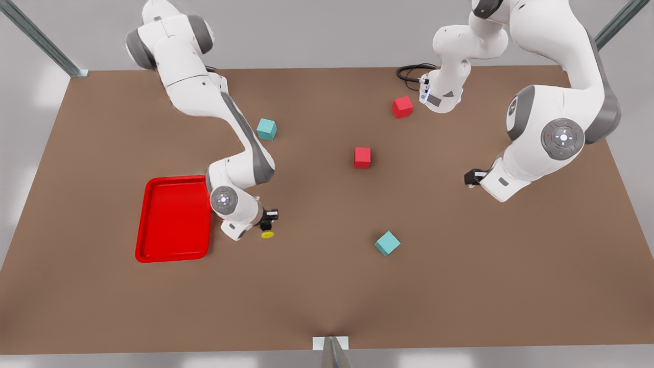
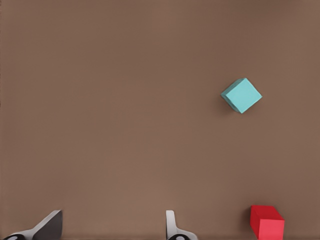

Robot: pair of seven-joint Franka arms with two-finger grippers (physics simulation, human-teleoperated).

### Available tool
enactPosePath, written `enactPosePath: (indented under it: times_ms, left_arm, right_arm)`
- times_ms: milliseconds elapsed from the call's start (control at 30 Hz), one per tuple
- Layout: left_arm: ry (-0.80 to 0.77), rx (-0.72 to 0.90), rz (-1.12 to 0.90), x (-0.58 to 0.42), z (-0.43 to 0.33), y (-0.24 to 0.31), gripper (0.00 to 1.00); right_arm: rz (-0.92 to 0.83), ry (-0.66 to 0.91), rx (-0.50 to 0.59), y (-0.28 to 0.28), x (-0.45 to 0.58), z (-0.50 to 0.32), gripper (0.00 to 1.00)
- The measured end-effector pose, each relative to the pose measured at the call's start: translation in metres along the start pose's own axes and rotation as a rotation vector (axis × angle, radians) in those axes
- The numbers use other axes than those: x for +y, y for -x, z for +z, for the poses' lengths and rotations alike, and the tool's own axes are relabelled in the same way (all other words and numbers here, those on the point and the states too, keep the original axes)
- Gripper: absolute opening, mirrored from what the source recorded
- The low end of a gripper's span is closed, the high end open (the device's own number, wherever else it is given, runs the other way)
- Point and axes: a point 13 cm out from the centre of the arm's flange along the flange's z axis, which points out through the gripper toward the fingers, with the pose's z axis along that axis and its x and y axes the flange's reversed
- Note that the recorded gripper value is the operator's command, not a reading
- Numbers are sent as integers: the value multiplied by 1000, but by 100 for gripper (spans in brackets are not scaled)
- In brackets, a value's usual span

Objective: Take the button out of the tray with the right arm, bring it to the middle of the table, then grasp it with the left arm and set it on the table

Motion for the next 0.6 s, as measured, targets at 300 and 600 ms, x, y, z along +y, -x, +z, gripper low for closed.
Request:
enactPosePath:
  times_ms: [300,600]
  left_arm:
    - [29,9,-37,25,4,1,100]
    - [38,10,-41,26,7,2,100]
  right_arm:
    - [69,161,144,-49,235,104,44]
    - [211,260,192,-74,302,154,100]
